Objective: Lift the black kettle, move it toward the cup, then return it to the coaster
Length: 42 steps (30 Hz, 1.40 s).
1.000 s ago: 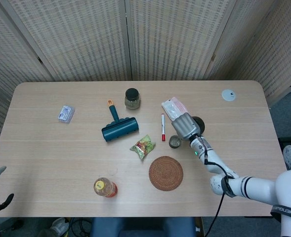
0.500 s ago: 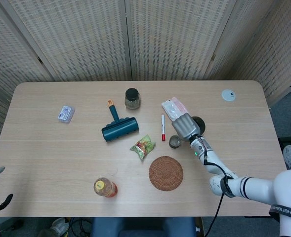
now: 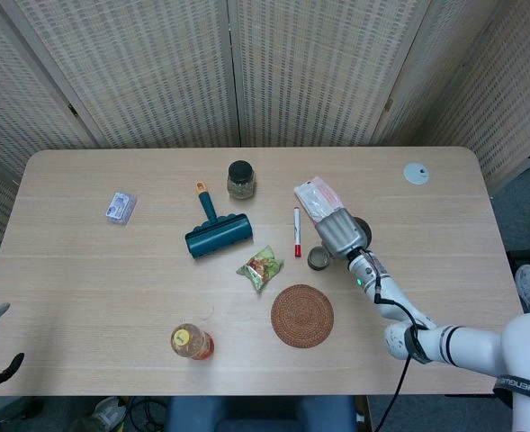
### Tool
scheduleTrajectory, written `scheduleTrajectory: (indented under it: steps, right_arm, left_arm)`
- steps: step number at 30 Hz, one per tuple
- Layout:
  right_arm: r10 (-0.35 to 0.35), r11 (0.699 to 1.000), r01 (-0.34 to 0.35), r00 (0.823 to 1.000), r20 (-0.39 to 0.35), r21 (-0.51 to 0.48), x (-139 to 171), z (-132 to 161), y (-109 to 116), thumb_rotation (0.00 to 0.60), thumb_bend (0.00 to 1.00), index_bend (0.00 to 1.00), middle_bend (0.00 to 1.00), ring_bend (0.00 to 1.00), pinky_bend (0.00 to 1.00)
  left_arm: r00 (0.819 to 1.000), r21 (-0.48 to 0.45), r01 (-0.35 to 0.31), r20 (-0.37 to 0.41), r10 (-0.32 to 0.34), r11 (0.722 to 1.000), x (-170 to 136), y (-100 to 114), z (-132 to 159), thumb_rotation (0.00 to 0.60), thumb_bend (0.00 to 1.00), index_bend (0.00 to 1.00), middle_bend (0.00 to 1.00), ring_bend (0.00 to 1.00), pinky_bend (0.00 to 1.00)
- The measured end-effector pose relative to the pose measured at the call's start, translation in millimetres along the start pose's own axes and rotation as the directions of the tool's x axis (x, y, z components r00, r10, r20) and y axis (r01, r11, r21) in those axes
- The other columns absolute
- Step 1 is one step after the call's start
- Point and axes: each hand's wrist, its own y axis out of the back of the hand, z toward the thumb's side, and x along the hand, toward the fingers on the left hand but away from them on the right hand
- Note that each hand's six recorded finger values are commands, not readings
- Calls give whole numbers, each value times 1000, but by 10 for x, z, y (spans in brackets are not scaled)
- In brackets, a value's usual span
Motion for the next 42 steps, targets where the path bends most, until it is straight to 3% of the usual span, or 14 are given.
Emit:
scheduleTrajectory:
  steps: [13, 21, 26, 32, 42]
  right_arm:
    - [-1, 976, 2, 1000, 3, -216, 108, -132, -12, 533, 466, 1000, 1000, 916, 551]
    - [-23, 900, 12, 1000, -18, -435, 228, -193, 96, 536, 460, 1000, 1000, 915, 550]
    - [-37, 850, -14, 996, -85, -527, 393, -96, 210, 534, 451, 1000, 997, 914, 551]
    - [-33, 832, -74, 983, -183, -550, 579, 118, 214, 532, 445, 1000, 992, 911, 551]
    - [-14, 847, -148, 954, -300, -510, 753, 503, -19, 532, 407, 1000, 982, 902, 551]
  left_arm:
    - [1000, 10, -2, 21, 2, 1000, 16, 23, 86, 600, 245, 148, 27, 74, 0]
    - [999, 16, -11, 30, 10, 1000, 18, 62, 129, 600, 245, 148, 28, 73, 0]
    - [999, 16, -12, 34, 12, 1000, 17, 67, 152, 600, 244, 148, 28, 74, 0]
    - [999, 14, -10, 36, 9, 1000, 15, 61, 165, 600, 244, 148, 28, 73, 0]
    - [1000, 10, -5, 29, 4, 1000, 2, 45, 135, 600, 244, 148, 28, 74, 0]
